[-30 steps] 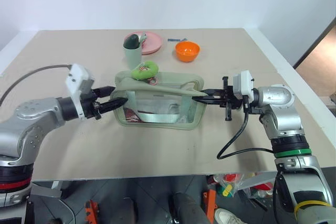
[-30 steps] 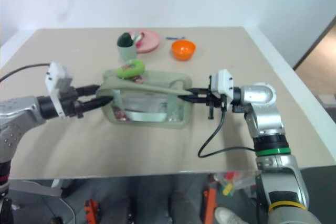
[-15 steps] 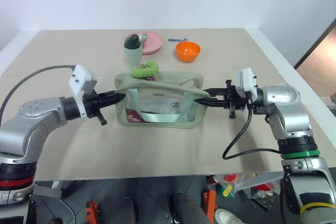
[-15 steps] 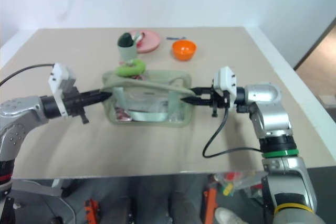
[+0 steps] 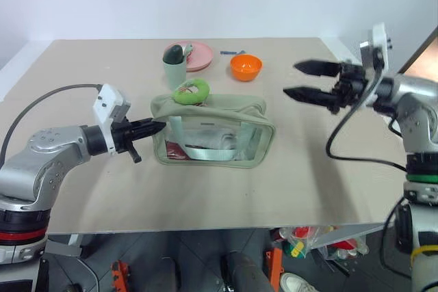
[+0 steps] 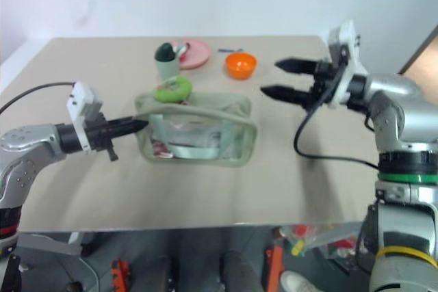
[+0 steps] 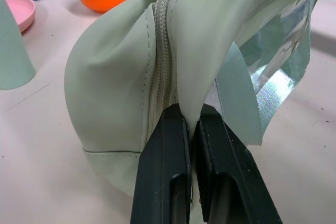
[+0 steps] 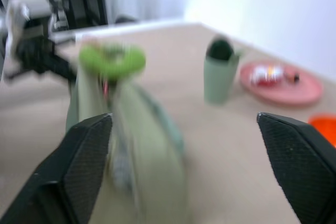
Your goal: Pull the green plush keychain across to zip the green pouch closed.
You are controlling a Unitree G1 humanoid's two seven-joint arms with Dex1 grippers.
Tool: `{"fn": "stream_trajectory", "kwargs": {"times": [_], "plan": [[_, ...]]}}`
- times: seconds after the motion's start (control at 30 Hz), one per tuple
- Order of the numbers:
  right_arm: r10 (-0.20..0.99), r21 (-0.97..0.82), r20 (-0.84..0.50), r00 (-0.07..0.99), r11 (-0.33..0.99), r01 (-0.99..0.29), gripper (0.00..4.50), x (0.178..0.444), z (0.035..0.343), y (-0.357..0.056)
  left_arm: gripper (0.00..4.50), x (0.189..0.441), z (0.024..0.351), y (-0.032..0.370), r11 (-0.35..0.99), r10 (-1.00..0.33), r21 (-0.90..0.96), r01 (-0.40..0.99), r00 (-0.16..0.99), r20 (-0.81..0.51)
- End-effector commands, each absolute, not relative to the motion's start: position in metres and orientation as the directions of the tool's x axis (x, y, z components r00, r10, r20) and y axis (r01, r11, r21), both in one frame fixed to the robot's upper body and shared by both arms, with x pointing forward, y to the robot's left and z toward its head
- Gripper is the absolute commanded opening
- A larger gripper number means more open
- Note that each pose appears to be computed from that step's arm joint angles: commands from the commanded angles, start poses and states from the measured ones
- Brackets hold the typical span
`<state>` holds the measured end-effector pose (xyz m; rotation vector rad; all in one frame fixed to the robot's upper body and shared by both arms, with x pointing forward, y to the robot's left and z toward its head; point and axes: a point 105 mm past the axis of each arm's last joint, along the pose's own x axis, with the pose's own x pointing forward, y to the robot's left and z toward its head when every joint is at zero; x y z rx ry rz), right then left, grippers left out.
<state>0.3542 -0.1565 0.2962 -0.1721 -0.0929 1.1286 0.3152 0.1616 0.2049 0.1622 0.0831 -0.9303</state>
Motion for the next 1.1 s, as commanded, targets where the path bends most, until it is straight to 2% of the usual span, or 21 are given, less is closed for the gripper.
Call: {"fn": "stream_trajectory", "kwargs": {"times": [0.03,0.13,0.3,0.6,0.63,0.77,0.8,0.9,1.0,1.1], "plan": [[0.901,-0.143,-0.009,0.433,0.428,-0.893,4.48,0.370,0.306,-0.118,0.00,0.313,0.209,0.152,0.557,-0.811,0.124,0.821,0.570,-0.131],[0.890,-0.114,0.004,0.456,0.454,-0.884,4.48,0.384,0.312,-0.092,0.00,0.313,0.210,0.149,0.552,-0.815,0.129,0.824,0.565,-0.127],[0.915,-0.094,-0.048,0.401,0.395,-0.914,4.48,0.394,0.303,-0.051,0.00,0.311,0.211,0.145,0.544,-0.821,0.133,0.828,0.559,-0.117],[0.954,-0.033,-0.170,0.249,0.247,-0.969,4.48,0.380,0.262,-0.030,0.00,0.314,0.211,0.140,0.547,-0.820,0.148,0.824,0.563,-0.102],[0.955,-0.027,-0.170,0.243,0.242,-0.970,3.92,0.379,0.261,-0.030,0.00,0.314,0.212,0.139,0.546,-0.821,0.150,0.824,0.563,-0.101],[0.968,-0.012,-0.139,0.208,0.208,-0.978,2.70,0.375,0.266,-0.030,0.00,0.316,0.212,0.139,0.546,-0.820,0.154,0.823,0.563,-0.100],[0.971,-0.012,-0.127,0.203,0.203,-0.979,2.13,0.374,0.268,-0.031,0.00,0.316,0.211,0.139,0.546,-0.820,0.155,0.823,0.563,-0.101],[0.976,-0.018,-0.106,0.189,0.188,-0.982,1.29,0.371,0.273,-0.031,0.00,0.317,0.211,0.138,0.544,-0.821,0.157,0.824,0.562,-0.104],[0.983,-0.017,-0.073,0.167,0.166,-0.986,0.10,0.367,0.278,-0.032,0.00,0.319,0.212,0.137,0.548,-0.820,0.153,0.822,0.564,-0.096],[0.991,-0.031,-0.044,0.130,0.129,-0.991,0.04,0.361,0.284,-0.033,0.00,0.322,0.214,0.136,0.554,-0.818,0.149,0.819,0.568,-0.084]]}}
